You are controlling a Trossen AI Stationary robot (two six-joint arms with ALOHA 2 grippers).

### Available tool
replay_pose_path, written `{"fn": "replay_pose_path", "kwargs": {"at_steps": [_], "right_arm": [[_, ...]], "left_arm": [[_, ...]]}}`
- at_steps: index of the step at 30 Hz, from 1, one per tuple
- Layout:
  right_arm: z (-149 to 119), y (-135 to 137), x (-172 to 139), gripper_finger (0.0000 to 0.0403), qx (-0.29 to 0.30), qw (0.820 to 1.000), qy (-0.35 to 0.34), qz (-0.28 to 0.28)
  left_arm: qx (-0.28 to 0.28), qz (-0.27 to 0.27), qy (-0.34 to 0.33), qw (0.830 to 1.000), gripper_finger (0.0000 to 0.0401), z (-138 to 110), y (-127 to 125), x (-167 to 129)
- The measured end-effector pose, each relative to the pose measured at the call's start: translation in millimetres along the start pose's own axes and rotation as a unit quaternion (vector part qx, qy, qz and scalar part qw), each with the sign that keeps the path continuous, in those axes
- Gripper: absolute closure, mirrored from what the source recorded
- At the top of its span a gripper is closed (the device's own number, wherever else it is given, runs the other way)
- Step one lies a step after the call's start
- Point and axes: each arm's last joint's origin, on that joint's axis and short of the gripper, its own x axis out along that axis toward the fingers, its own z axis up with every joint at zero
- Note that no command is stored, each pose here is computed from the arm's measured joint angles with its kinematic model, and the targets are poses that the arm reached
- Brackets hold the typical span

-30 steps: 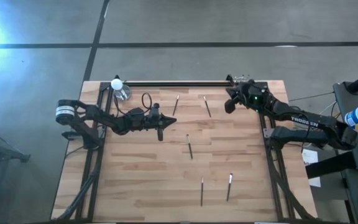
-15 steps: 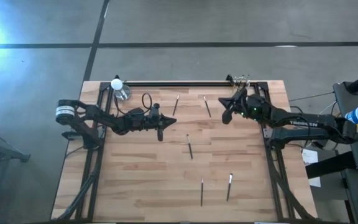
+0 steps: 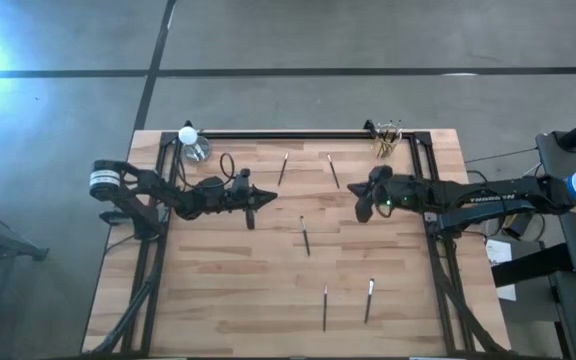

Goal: Sort items
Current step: Put the black eyeshadow brush into the gold holder

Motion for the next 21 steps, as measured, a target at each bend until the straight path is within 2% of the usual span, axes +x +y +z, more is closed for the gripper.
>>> {"fn": "replay_pose_path", "kwargs": {"at_steps": [5,10,13,17,21], "right_arm": [[-13.8,11.2,-1.7,0.0394,0.019,1.000,0.023,-0.010],[-16.1,21.4,0.3,0.0394,0.030,0.998,0.053,-0.018],[-18.0,25.8,4.0,0.0394,0.022,0.997,0.066,-0.022],[-20.4,31.0,10.7,0.0394,-0.018,0.996,0.091,-0.005],[-19.4,36.1,17.3,0.0394,-0.020,0.995,0.098,-0.005]], "left_arm": [[0.012,0.001,0.003,1.000,0.0401,-0.5,0.1,0.0],[0.017,0.001,0.003,1.000,0.0401,-0.5,0.0,0.1],[0.017,0.001,0.004,1.000,0.0401,-0.7,0.1,0.1],[0.018,0.002,0.008,1.000,0.0401,-1.5,0.3,0.1],[0.020,0.002,0.008,1.000,0.0401,-1.5,0.3,0.1]]}}
